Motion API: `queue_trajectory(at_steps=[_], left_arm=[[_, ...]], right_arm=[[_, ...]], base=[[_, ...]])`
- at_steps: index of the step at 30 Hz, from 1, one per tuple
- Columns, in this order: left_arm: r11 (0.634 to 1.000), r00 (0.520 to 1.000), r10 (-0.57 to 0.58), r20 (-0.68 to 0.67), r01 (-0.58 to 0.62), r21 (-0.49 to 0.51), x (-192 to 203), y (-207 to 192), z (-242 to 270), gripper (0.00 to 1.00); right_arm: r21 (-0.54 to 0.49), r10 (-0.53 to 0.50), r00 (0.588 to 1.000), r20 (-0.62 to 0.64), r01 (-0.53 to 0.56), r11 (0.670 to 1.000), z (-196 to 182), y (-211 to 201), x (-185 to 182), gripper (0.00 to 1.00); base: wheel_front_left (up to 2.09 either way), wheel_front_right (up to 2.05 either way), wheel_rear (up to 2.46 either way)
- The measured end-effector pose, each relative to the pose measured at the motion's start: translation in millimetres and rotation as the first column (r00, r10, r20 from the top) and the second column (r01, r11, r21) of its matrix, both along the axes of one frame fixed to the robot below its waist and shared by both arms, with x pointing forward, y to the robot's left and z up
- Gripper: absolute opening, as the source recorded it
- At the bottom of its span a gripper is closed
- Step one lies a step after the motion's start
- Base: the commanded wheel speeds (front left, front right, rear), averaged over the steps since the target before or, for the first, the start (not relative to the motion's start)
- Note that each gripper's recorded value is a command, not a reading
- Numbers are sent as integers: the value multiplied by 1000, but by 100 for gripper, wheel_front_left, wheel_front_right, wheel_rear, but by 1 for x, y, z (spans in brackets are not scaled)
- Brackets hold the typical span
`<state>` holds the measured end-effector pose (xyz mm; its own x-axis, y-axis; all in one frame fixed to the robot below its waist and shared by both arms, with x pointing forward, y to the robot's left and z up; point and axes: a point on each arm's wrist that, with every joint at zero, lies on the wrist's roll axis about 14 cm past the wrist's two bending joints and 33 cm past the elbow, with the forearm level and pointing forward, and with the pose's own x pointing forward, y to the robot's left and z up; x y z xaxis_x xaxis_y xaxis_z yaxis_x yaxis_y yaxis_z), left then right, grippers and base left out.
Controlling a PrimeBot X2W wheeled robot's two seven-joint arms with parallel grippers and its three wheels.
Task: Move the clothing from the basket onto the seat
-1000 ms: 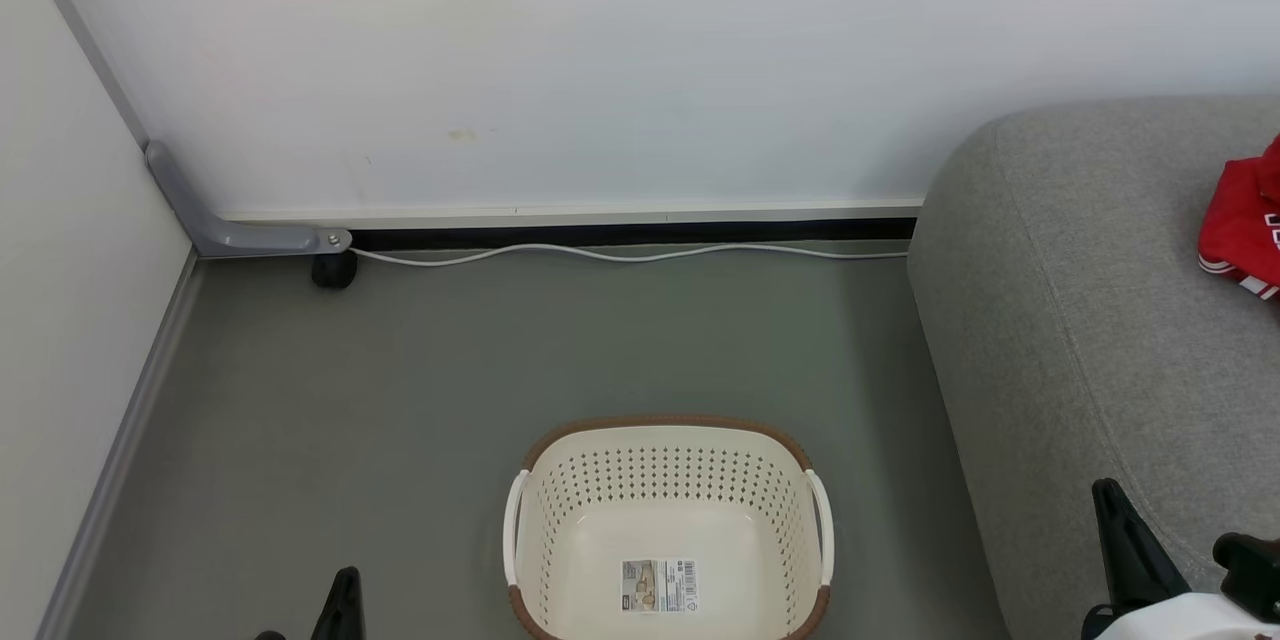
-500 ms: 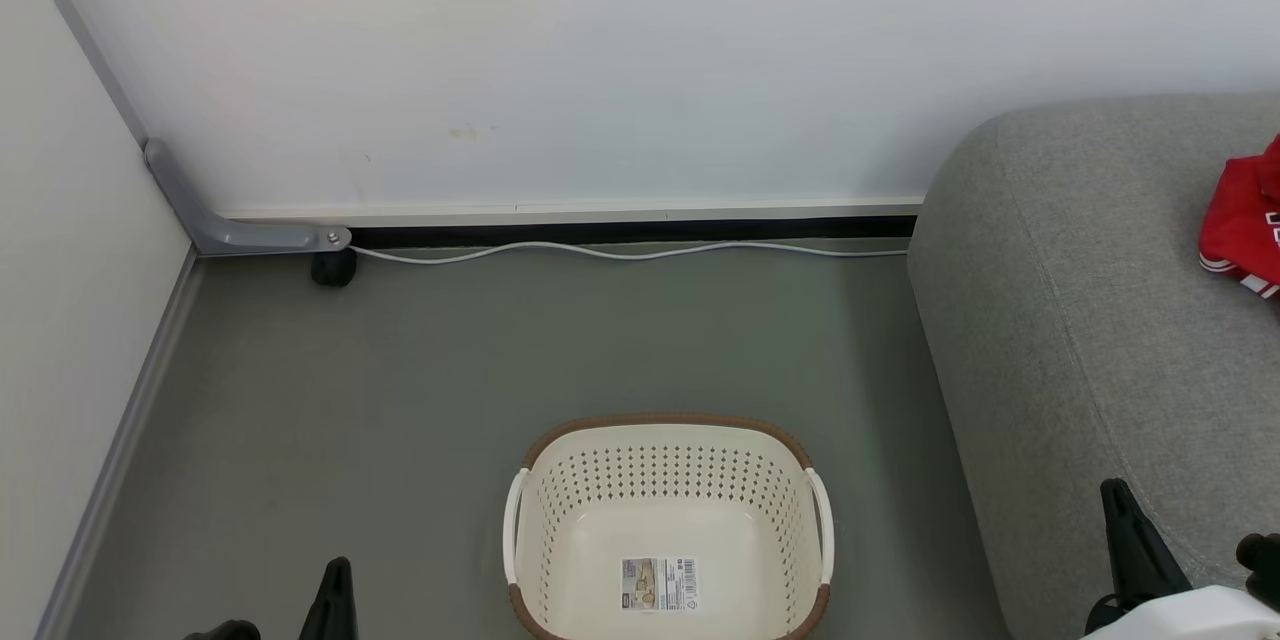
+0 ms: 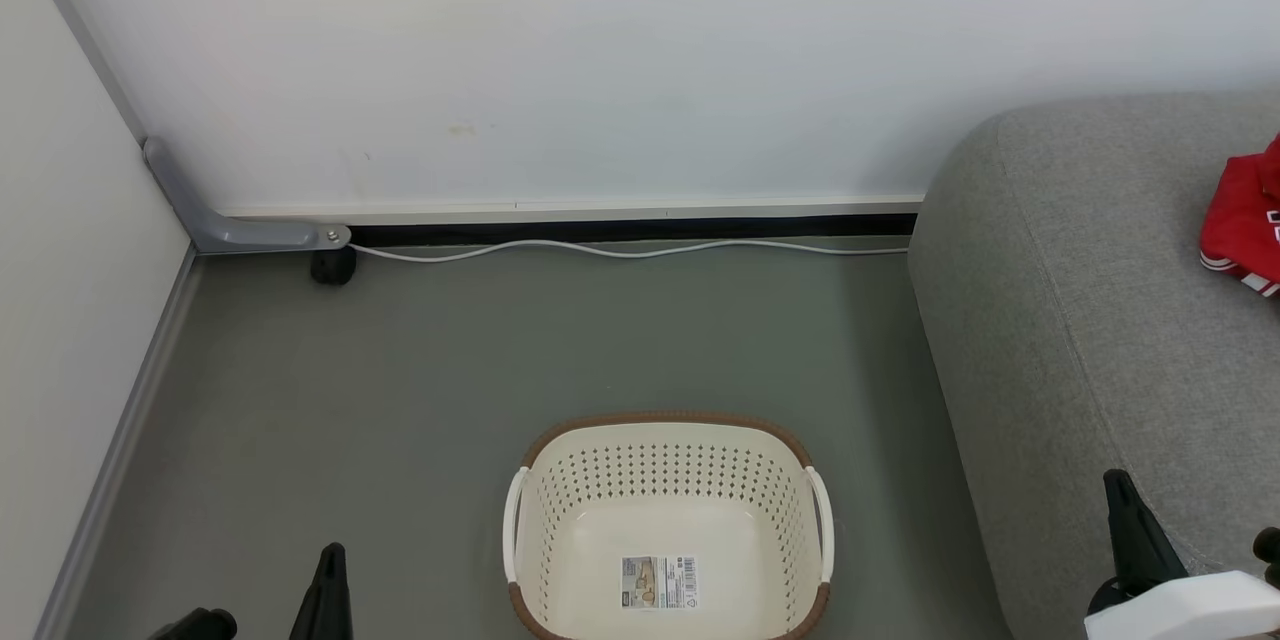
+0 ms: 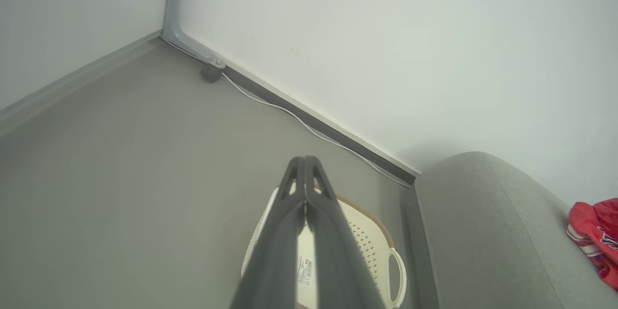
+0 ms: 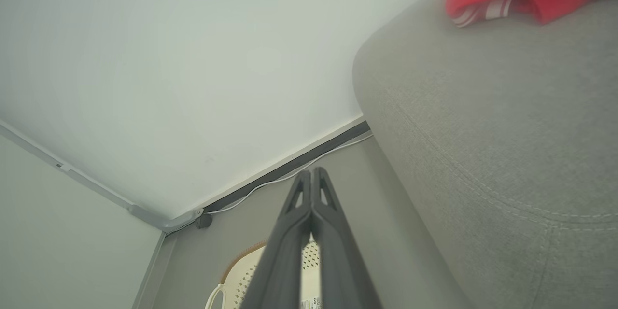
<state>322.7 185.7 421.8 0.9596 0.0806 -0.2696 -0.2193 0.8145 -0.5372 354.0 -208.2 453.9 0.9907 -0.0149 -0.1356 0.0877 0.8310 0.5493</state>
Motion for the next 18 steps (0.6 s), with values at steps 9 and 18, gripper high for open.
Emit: queue_trajectory(at_steps=[9, 18], left_arm=[[996, 1000, 23, 4, -22, -91, 4, 1, 2, 0], [981, 999, 43, 2, -42, -188, 8, 2, 3, 0]], right_arm=[[94, -27, 1000, -3, 27, 995, 1, -2, 2, 0], [191, -49, 999, -13, 50, 980, 1, -2, 3, 0]], base=[[0, 0, 0], [0, 0, 0]])
